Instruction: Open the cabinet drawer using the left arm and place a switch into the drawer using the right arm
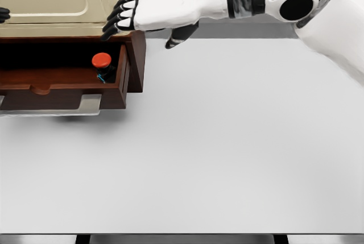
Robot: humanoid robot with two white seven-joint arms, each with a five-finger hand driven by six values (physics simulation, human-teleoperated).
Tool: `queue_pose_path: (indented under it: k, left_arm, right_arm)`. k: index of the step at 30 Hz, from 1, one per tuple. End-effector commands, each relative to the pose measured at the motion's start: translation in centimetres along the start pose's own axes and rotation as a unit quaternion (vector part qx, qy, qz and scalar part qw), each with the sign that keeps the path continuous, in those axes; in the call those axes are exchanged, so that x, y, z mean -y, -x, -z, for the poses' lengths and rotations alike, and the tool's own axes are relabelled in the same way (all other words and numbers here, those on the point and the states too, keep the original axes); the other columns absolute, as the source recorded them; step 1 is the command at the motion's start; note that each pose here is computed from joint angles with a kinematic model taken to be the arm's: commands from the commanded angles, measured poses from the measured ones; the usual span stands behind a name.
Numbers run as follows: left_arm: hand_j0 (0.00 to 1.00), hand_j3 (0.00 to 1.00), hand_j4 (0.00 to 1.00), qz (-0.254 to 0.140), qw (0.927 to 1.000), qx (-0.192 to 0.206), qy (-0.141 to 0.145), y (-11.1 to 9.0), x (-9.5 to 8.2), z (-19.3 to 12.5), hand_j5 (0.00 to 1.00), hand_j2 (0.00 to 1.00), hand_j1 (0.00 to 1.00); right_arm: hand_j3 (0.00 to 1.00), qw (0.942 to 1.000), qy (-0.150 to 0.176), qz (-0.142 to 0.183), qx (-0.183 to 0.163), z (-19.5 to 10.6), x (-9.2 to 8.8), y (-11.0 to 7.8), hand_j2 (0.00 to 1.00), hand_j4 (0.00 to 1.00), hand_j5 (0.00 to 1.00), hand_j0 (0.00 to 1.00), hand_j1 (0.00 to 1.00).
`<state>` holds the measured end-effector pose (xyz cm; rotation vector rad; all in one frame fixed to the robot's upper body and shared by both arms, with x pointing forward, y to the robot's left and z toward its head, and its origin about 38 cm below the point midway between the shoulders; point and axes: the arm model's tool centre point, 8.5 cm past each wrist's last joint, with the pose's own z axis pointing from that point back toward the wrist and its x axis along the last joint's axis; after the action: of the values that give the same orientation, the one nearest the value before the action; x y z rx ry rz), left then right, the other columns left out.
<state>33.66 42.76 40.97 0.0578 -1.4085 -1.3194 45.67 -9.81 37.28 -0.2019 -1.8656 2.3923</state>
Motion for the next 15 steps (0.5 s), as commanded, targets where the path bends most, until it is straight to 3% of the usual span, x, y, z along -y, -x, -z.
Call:
queue_pose_path:
  k: [1,2,5,6,8,9,15]
  left_arm:
    - [1.00,1.00,1.00,-0.005,1.0000,0.005,-0.001,-0.1,0.0,0.2,1.00,1.00,1.00]
    - [1.00,1.00,1.00,-0.011,0.9998,0.017,0.000,-0.1,0.2,1.0,1.00,1.00,1.00]
    - [1.00,1.00,1.00,-0.024,0.9990,0.037,0.006,0.1,0.8,2.6,1.00,1.00,1.00]
    - [1.00,1.00,1.00,-0.028,0.9984,0.048,0.009,0.1,1.2,3.4,1.00,1.00,1.00]
    - [1.00,1.00,1.00,-0.023,0.9981,0.055,0.015,0.2,1.7,4.4,1.00,1.00,1.00]
    - [1.00,1.00,1.00,-0.019,0.9981,0.057,0.016,0.2,1.8,4.5,1.00,1.00,1.00]
    - [1.00,1.00,1.00,-0.030,0.9943,0.098,0.029,0.0,3.2,7.5,1.00,1.00,1.00]
  right_arm:
    - [1.00,0.9953,0.001,-0.020,-0.095,-9.9,0.8,1.6,1.00,1.00,1.00,1.00,1.00]
    - [1.00,0.9902,-0.025,0.021,-0.136,-13.4,-3.1,2.4,1.00,1.00,1.00,1.00,1.00]
    - [1.00,0.9709,-0.057,0.092,-0.213,-20.3,-9.7,2.8,1.00,1.00,1.00,1.00,1.00]
    - [1.00,0.9661,-0.051,0.104,-0.231,-21.6,-10.6,3.0,1.00,1.00,1.00,1.00,1.00]
    - [1.00,0.9639,-0.064,0.104,-0.237,-21.6,-11.7,3.0,1.00,1.00,1.00,1.00,1.00]
    - [1.00,0.9628,-0.072,0.121,-0.230,-21.1,-13.4,2.6,1.00,1.00,1.00,1.00,1.00]
    - [1.00,0.9631,-0.078,0.127,-0.224,-20.6,-14.1,2.4,1.00,1.00,1.00,1.00,1.00]
